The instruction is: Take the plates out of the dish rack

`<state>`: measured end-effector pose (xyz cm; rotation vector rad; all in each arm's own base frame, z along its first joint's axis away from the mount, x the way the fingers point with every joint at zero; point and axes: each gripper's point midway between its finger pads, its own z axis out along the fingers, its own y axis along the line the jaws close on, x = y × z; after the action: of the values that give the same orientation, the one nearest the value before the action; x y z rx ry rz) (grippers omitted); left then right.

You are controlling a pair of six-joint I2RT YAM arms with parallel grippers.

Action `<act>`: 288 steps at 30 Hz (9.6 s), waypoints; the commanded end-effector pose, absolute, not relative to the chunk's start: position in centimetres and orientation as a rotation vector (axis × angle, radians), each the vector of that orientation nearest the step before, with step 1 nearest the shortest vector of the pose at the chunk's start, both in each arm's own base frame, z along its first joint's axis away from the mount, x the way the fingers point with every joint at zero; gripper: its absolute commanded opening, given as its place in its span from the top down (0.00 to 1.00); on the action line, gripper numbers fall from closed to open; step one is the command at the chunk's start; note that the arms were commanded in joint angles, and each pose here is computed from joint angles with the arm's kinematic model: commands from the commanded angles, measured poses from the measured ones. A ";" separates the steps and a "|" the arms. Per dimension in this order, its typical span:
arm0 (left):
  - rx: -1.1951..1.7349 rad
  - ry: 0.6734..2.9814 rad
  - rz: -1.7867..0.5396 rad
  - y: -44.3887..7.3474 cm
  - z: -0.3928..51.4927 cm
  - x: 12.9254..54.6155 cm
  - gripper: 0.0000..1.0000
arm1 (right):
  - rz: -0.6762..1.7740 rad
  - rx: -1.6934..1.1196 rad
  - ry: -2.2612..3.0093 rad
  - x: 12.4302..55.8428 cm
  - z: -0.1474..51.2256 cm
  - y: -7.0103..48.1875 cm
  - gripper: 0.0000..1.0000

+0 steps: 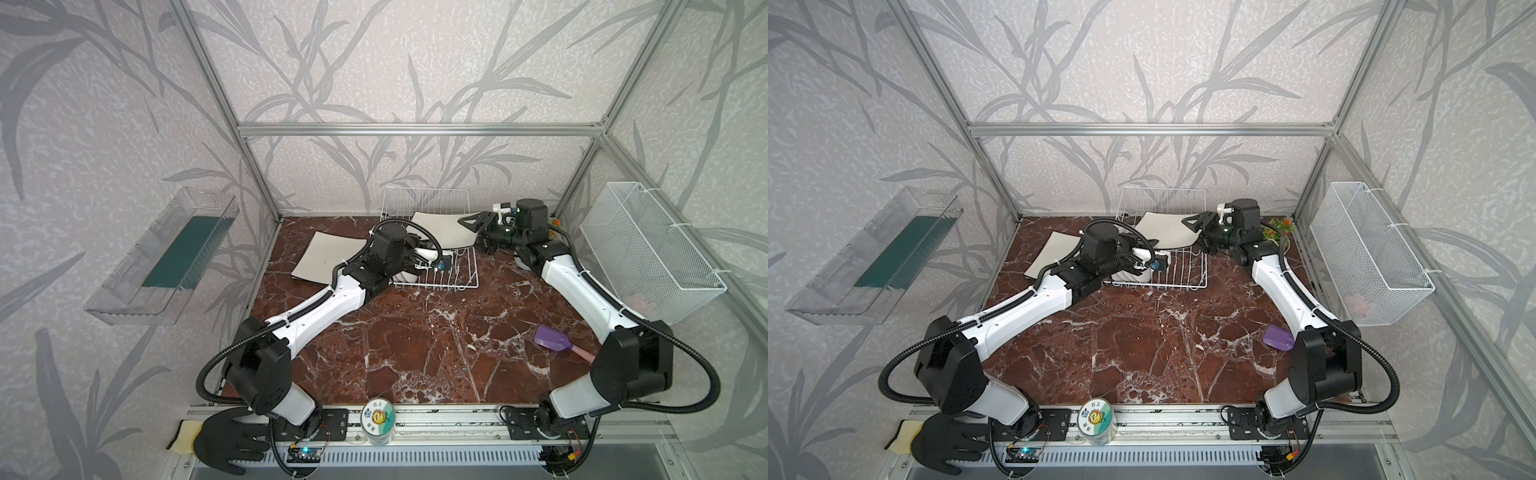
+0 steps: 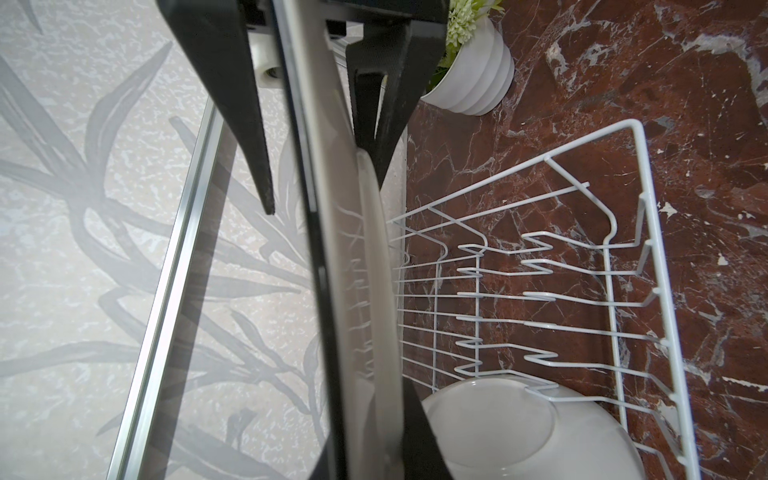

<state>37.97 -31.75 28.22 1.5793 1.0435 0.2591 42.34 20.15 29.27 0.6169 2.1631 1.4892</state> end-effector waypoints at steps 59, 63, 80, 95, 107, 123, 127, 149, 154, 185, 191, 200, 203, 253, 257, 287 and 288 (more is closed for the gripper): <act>1.292 1.085 0.281 -27.8 33.1 36.6 0.01 | 1.600 0.490 1.801 43.3 37.9 18.1 1.00; 1.271 1.238 0.155 -25.6 32.9 35.3 0.01 | 1.557 0.463 1.764 43.7 39.0 16.3 1.00; 0.607 1.705 -0.836 -19.8 39.3 37.1 0.01 | 1.372 0.004 1.778 40.6 40.8 16.8 1.00; 0.527 1.775 -1.281 -23.9 35.3 40.5 0.01 | 1.408 -0.189 1.671 39.4 40.2 18.1 1.00; 0.603 1.823 -1.356 -27.5 33.8 40.6 0.04 | 1.422 -0.260 1.637 38.1 41.2 19.6 1.00; 0.680 1.768 -1.473 -29.3 34.9 39.3 0.45 | 1.517 -0.278 1.645 38.2 40.4 20.4 1.00; 0.687 1.776 -1.479 -29.3 34.7 39.1 0.59 | 1.523 -0.282 1.651 38.3 40.1 20.5 1.00; 0.583 1.842 -1.415 -27.7 34.3 40.6 1.00 | 1.526 -0.170 1.775 40.4 35.9 20.4 0.72; 0.502 1.808 -1.456 -26.5 35.4 41.6 1.00 | 1.510 -0.132 1.812 40.7 35.1 20.2 0.57; 0.203 1.751 -1.313 -21.2 38.1 44.7 1.00 | 1.223 0.058 1.990 42.3 31.5 17.2 0.20; 0.085 1.696 -1.238 -17.6 40.1 45.0 1.00 | 1.072 -0.019 2.008 41.0 32.0 16.2 0.01; -0.111 1.592 -1.058 -11.3 43.2 44.8 1.00 | 0.906 -0.138 1.997 38.3 33.6 15.1 0.01; -0.187 1.562 -0.989 -9.2 43.7 44.4 1.00 | 0.887 -0.161 1.989 37.6 34.1 15.1 0.01; -0.930 1.412 -0.609 4.6 26.4 42.9 1.00 | 0.860 -0.638 2.021 33.4 30.0 24.9 0.01; -0.956 1.388 -0.638 4.9 25.3 43.6 1.00 | 0.855 -0.642 2.024 33.5 29.9 25.0 0.01; -1.110 1.346 -0.824 5.2 18.5 46.5 1.00 | 0.826 -0.640 2.044 33.9 29.8 25.1 0.01; -1.114 1.349 -0.824 5.2 18.3 46.5 1.00 | 0.825 -0.638 2.046 34.0 29.7 25.1 0.01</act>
<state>44.30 4.94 10.78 -1.2475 1.5707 -0.6888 33.75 24.81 29.01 -0.6254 2.0625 0.8356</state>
